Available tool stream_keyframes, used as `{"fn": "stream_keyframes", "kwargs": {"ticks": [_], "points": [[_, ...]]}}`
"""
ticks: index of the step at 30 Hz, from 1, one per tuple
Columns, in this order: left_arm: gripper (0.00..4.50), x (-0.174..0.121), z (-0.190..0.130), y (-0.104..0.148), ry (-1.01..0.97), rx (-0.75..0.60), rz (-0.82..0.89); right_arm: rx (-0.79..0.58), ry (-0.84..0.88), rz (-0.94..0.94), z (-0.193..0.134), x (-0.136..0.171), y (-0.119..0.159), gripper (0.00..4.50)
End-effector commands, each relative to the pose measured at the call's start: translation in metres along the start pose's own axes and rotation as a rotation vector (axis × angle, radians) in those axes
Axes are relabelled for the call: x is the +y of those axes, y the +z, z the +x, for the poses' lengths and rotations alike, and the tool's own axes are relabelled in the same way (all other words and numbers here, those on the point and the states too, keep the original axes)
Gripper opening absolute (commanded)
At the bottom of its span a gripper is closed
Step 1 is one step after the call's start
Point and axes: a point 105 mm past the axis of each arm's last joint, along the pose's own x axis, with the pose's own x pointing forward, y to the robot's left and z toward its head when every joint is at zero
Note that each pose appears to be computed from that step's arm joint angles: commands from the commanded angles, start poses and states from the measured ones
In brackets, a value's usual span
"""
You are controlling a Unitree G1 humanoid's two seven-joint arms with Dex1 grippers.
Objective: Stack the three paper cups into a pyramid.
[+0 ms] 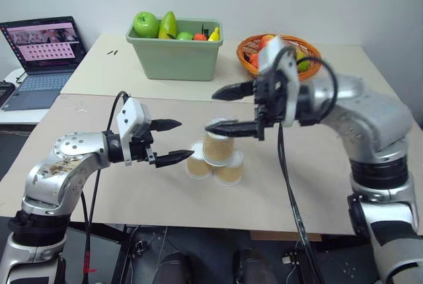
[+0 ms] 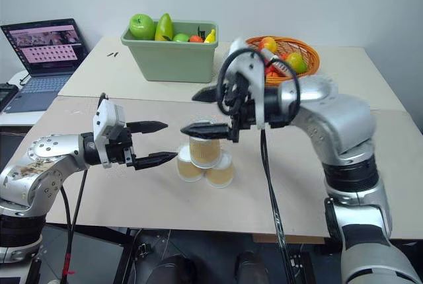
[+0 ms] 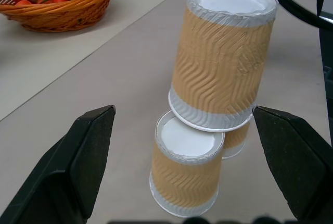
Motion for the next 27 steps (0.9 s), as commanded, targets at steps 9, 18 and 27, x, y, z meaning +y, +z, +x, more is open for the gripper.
{"fn": "stream_keyframes", "kwargs": {"ticks": [9, 18, 27], "points": [[4.5, 0.049, -0.051, -0.036, 0.669, -0.111, -0.142, 0.068, -0.741, 0.084, -0.086, -0.076, -0.059, 4.4], [4.5, 0.097, -0.089, -0.077, 1.16, -0.113, -0.144, 0.264, -1.232, 0.118, -0.127, -0.109, -0.174, 4.4], [4.5, 0.107, -0.083, -0.097, 1.232, -0.129, -0.154, 0.192, -1.548, 0.123, -0.158, -0.111, -0.211, 4.4]]}}
